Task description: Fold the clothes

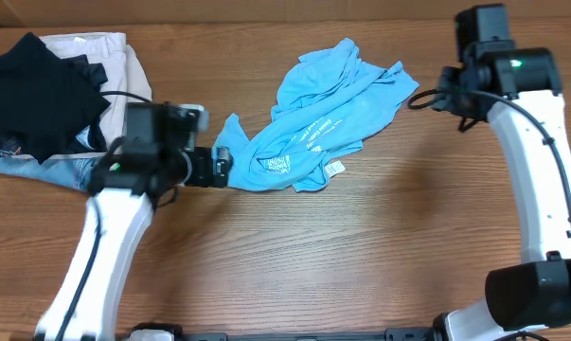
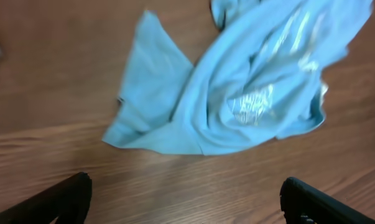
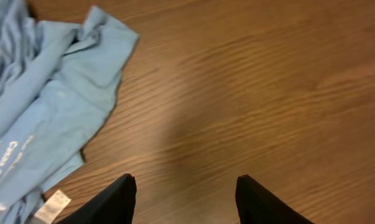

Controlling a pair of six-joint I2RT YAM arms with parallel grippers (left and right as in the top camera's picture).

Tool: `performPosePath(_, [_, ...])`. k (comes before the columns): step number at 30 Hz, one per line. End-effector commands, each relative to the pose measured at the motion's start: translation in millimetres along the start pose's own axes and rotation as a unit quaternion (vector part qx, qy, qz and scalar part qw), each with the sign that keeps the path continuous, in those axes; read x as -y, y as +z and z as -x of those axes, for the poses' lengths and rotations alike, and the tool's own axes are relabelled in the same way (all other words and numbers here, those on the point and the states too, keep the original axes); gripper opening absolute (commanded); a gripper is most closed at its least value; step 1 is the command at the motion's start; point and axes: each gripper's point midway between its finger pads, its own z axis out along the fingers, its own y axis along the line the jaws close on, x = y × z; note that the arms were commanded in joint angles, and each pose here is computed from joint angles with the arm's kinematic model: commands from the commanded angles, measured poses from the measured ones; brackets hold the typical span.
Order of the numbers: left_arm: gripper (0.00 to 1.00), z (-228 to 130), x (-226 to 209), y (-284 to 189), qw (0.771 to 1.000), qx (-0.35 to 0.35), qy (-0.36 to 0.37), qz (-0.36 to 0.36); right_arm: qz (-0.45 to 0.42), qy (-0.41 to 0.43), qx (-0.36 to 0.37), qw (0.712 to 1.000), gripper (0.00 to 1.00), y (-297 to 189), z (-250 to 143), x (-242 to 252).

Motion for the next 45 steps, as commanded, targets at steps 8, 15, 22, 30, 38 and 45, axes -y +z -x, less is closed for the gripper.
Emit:
performPosePath(8, [0.91,-45.0,-11.1,84.9,0.990,-0.139,-0.034,-0.012,0.005,0.026,0.001,1.000,0.56,-8.0,0.3,12.8])
performPosePath(15, [0.86,-43.6,-18.2,113.2,0.990,-0.136,-0.033,-0.012,0.006,0.026,0.001,1.000,0.56,-8.0,0.6,12.7])
performPosePath(22, [0.14,-23.9,-19.4,122.2,0.995,-0.095,-0.029,-0.014,0.005,0.025,-0.001,1.000,0.56,-8.0,-0.3,12.9])
performPosePath(30, [0.04,41.1,6.6,61.6,0.999,-0.025,-0.017,-0.039,0.005,0.026,0.001,1.000,0.56,-7.9,0.5,12.7])
performPosePath(38, [0.04,157.3,52.3,-117.6,0.979,0.195,0.045,-0.033,0.068,-0.021,-0.010,0.997,0.56,-9.5,-2.9,-9.0])
performPosePath(45, [0.04,169.8,70.0,-196.3,0.961,0.268,0.063,-0.028,0.208,-0.125,-0.007,0.970,0.63,-22.1,-7.6,-62.4])
